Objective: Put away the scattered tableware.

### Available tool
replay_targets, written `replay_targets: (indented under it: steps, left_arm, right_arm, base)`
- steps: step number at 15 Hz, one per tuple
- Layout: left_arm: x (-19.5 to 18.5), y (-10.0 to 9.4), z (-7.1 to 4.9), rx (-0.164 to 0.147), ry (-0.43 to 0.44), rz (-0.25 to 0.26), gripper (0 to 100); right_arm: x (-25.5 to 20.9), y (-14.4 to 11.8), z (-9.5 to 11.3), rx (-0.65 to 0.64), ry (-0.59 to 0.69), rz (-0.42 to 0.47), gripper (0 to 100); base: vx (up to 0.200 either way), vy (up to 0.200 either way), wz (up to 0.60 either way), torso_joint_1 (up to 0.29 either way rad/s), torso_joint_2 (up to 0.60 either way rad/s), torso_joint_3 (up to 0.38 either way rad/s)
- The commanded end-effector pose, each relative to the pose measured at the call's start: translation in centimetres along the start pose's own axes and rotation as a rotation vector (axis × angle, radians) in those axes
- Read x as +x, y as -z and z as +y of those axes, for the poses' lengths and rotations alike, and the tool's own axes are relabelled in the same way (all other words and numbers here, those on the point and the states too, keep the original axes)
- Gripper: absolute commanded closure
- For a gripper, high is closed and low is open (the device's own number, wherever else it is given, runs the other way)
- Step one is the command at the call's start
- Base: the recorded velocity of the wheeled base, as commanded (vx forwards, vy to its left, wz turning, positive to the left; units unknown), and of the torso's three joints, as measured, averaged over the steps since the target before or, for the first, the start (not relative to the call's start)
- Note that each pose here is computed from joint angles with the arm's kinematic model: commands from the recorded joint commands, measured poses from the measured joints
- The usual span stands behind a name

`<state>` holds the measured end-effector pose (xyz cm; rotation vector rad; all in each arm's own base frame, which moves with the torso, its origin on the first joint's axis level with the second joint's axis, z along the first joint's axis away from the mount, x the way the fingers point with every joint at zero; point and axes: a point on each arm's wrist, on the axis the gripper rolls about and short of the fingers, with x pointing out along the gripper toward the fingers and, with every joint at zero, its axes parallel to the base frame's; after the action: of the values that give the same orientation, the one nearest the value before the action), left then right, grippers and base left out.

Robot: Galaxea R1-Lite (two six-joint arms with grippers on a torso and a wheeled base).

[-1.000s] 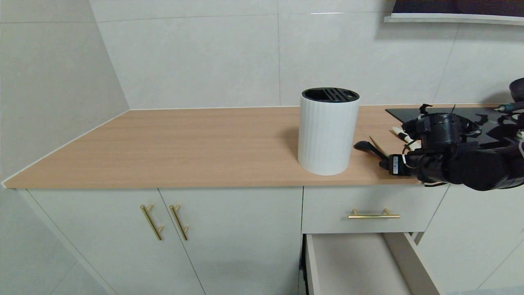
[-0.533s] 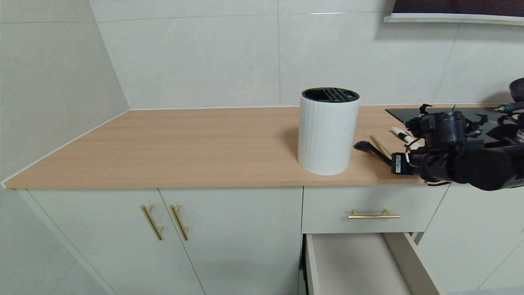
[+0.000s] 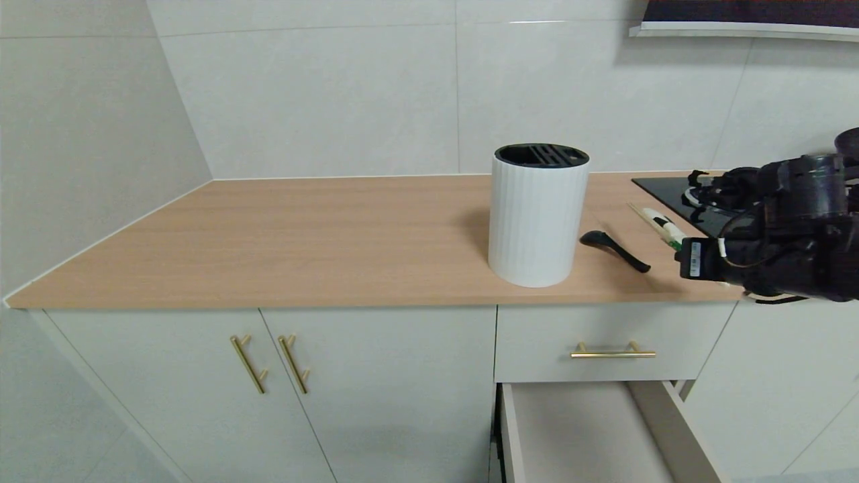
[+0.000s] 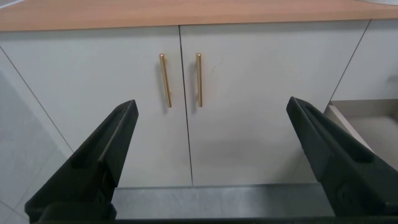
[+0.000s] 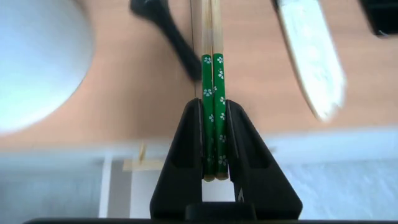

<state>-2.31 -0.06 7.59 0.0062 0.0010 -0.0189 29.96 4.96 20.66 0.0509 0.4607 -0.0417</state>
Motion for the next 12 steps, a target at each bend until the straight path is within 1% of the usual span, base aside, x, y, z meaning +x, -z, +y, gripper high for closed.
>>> replay_targets:
  steps: [1, 2, 3, 4, 5, 6, 7, 9, 12]
  left_arm:
    - [0.0, 0.0, 0.0, 0.000, -0.001, 0.000, 0]
    - [0.0, 0.0, 0.0, 0.000, -0.001, 0.000, 0]
    - [0.0, 0.0, 0.0, 0.000, -0.001, 0.000, 0]
    - [0.0, 0.0, 0.0, 0.000, -0.001, 0.000, 0]
    - [0.0, 0.0, 0.0, 0.000, -0.001, 0.000, 0]
    - [0.0, 0.0, 0.0, 0.000, -0.001, 0.000, 0]
    - [0.0, 0.0, 0.0, 0.000, -0.001, 0.000, 0]
    - [0.0, 0.0, 0.0, 0.000, -0.001, 0.000, 0]
    - [0.0, 0.0, 0.0, 0.000, -0.001, 0.000, 0]
  right_arm:
    - [-7.3, 0.3, -1.0, -0.001, -0.090, -0.026, 100]
    - [-9.4, 0.9, -1.3, -0.006, -0.161, 0.008, 100]
    - [-10.8, 1.4, -1.6, -0.010, -0.205, 0.045, 100]
    - [-10.8, 1.4, -1.6, -0.010, -0.205, 0.045, 100]
    - [-13.8, 2.7, -2.0, -0.015, -0.353, 0.151, 100]
    - [-14.7, 3.0, -2.1, -0.022, -0.427, 0.165, 100]
    - [-15.4, 3.5, -2.2, -0.045, -0.471, 0.173, 100]
    - [-15.5, 4.3, -2.2, -0.086, -0.488, 0.192, 100]
    - [-14.8, 5.5, -1.1, -0.129, -0.544, 0.257, 100]
  base:
    - [0.000, 0.000, 0.00, 0.000, 0.00, 0.000]
    - [0.000, 0.000, 0.00, 0.000, 0.00, 0.000]
    - [0.000, 0.000, 0.00, 0.000, 0.00, 0.000]
    - [0.000, 0.000, 0.00, 0.000, 0.00, 0.000]
    - [0.000, 0.000, 0.00, 0.000, 0.00, 0.000]
    - [0.000, 0.000, 0.00, 0.000, 0.00, 0.000]
    - [0.000, 0.000, 0.00, 0.000, 0.00, 0.000]
    - [0.000, 0.000, 0.00, 0.000, 0.00, 0.000]
    - [0.000, 0.000, 0.00, 0.000, 0.00, 0.000]
